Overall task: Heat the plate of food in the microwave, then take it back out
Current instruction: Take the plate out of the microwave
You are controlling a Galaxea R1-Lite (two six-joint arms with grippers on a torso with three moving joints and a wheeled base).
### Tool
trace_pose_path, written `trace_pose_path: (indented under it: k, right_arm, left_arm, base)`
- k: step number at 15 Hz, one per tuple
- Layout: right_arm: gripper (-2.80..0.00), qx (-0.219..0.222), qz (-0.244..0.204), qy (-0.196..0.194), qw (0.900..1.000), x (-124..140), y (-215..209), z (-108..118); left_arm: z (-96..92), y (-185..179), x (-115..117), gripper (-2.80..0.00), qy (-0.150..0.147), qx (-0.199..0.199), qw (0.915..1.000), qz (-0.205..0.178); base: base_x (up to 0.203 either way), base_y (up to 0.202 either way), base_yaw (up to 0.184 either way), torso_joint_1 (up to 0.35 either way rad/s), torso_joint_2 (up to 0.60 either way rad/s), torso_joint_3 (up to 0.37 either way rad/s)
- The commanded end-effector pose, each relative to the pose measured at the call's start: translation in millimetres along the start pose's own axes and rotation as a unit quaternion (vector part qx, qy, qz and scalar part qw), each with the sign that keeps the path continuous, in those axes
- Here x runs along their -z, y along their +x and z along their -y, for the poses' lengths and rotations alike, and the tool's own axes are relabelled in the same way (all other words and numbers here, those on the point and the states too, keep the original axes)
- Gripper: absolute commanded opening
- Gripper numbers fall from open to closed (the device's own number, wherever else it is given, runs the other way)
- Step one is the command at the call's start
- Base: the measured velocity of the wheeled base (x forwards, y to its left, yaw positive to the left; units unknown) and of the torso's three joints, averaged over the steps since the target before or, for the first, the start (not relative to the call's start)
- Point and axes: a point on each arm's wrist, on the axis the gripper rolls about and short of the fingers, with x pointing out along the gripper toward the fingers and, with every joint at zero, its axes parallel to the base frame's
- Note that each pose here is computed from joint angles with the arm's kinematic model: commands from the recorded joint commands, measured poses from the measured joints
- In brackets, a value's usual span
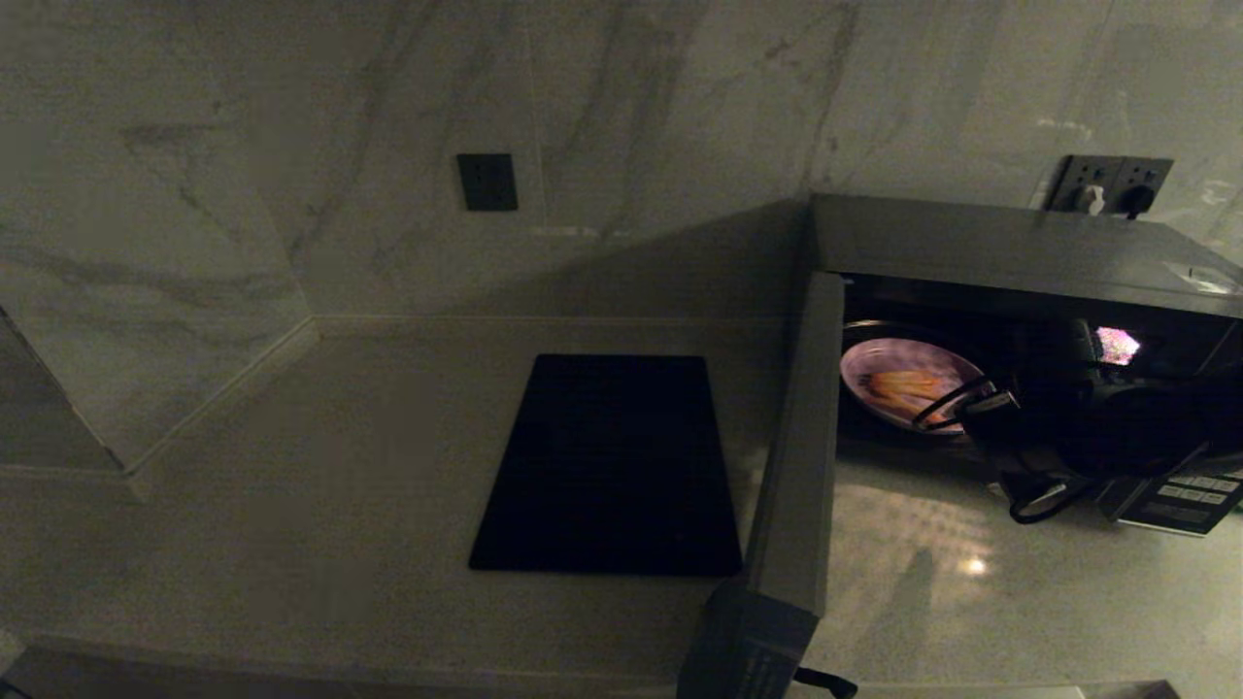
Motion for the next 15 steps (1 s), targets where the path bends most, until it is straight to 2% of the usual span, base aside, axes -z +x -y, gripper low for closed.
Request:
trace_pose_path:
  k: [1, 5, 10, 13, 15]
  right_arm:
    - [0.00, 0.002, -0.001, 0.012, 1.000, 2.9, 6.9, -1.0]
    - [0.00, -0.005, -0.001, 0.019, 1.000, 4.0, 15.0, -8.9]
    - [0.00, -0.033, 0.012, 0.032, 0.999, -3.2, 17.6, -29.0]
    - [0.00, -0.022, 0.022, 0.028, 0.999, 1.1, 24.2, -29.2]
    - [0.00, 0.007, 0.028, 0.020, 0.999, 2.2, 25.2, -25.6]
  left_arm:
    - [0.0, 0.0, 0.0, -2.80, 0.000, 0.000, 1.0000, 0.000]
    - [0.0, 0.1, -0.1, -2.80, 0.000, 0.000, 1.0000, 0.000]
    - [0.0, 0.0, 0.0, -2.80, 0.000, 0.000, 1.0000, 0.000]
    - [0.0, 0.0, 0.0, -2.80, 0.000, 0.000, 1.0000, 0.000]
    - [0.0, 0.1, -0.1, -2.80, 0.000, 0.000, 1.0000, 0.000]
  base:
    - [0.000, 0.000, 0.000, 0.000, 0.00, 0.000]
    - [0.000, 0.000, 0.000, 0.000, 0.00, 0.000]
    - [0.000, 0.000, 0.000, 0.000, 0.00, 0.000]
    - [0.000, 0.000, 0.000, 0.000, 0.00, 0.000]
    - [0.000, 0.000, 0.000, 0.000, 0.00, 0.000]
